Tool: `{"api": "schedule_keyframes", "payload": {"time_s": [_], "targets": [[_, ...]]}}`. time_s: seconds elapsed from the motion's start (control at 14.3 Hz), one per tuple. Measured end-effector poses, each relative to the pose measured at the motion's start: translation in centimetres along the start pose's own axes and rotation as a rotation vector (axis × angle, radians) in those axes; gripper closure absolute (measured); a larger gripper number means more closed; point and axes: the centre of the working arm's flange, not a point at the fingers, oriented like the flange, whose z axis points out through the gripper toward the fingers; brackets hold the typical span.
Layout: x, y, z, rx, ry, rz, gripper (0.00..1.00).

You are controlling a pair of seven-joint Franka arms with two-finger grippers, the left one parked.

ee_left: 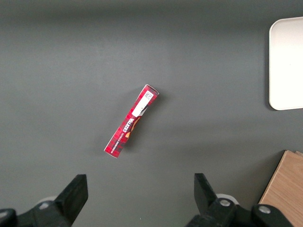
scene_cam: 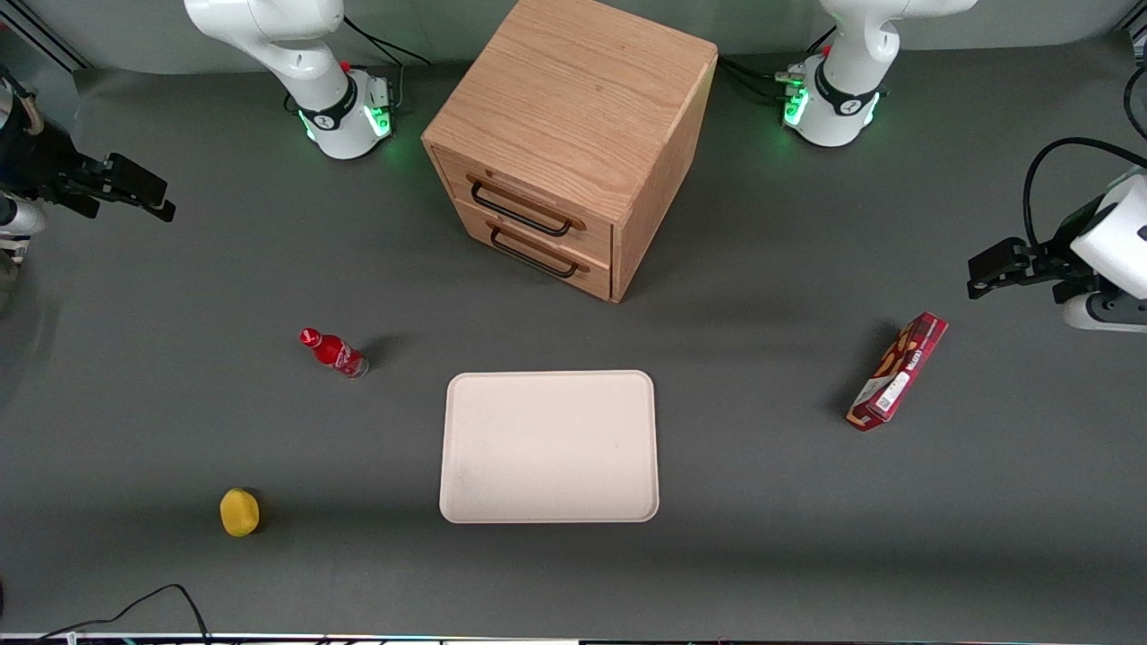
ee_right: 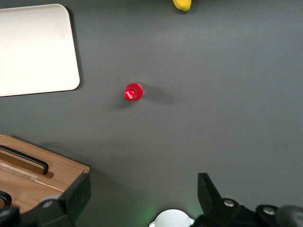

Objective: Open upper drawer
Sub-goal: 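Lift the right gripper from rest and swing it toward the cabinet, then lower the right gripper onto the black handle of the upper drawer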

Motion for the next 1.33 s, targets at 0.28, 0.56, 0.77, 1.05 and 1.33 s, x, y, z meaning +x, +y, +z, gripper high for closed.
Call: {"api": "schedule_keyframes", "payload": {"time_s": [0.28,0.56,0.77,1.05,1.33], "targets": [[0.0,0.0,0.0,0.0,0.0,0.0,0.0],[0.0,0.0,-0.3,0.003,0.006,0.0,0.0],[-0.9,-2.5,-1.6,0.006,0.03,-0.067,0.0],[-5.1,-12.8,-3.2,0.015,0.021,-0.265,0.0],[-7.7,-20.1,-1.7,0.113,-0.04,-0.523,0.0]]}}
